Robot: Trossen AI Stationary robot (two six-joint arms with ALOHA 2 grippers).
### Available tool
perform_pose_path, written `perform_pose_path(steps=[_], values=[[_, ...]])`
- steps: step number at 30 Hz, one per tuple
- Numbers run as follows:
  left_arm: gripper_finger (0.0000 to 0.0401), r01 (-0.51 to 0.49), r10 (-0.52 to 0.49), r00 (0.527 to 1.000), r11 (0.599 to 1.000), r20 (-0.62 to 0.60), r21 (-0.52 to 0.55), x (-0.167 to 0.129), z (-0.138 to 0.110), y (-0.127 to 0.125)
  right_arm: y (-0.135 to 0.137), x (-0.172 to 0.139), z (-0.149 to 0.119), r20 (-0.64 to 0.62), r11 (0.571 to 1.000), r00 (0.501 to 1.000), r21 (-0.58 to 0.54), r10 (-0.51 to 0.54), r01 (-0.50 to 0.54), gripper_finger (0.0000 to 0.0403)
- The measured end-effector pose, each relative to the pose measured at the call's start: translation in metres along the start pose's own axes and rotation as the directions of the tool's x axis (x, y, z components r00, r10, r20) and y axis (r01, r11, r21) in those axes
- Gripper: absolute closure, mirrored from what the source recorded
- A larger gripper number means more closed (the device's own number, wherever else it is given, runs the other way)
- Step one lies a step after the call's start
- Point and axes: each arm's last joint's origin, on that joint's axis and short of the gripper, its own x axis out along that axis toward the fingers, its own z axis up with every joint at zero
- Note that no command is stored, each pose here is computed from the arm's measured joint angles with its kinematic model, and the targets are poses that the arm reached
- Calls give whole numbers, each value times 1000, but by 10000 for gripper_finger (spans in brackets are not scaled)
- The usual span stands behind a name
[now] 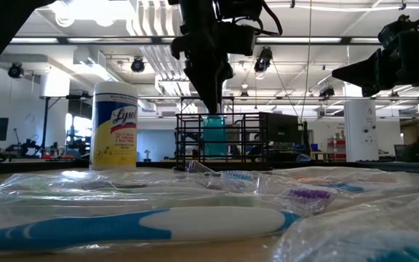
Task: Pick & Place toothbrushing station
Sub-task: Put the blue mouthwash into the black wire organizer
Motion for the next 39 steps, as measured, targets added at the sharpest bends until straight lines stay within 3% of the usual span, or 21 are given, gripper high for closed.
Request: perform_pose_path(steps=[12, 23, 39], values=[[302, 3, -3, 1000, 1000, 10, -5, 8, -1, 1, 0, 0, 0, 0, 1000, 1000, 0, -2, 2, 390], [271, -5, 5, 1000, 1000, 11, -9, 19, -1, 2, 0, 0, 0, 0, 1000, 1000, 0, -3, 3, 390], [266, -8, 9, 999, 1000, 38, -17, 12, 0, 5, 0, 0, 0, -1, 1000, 1000, 0, -4, 4, 390]])
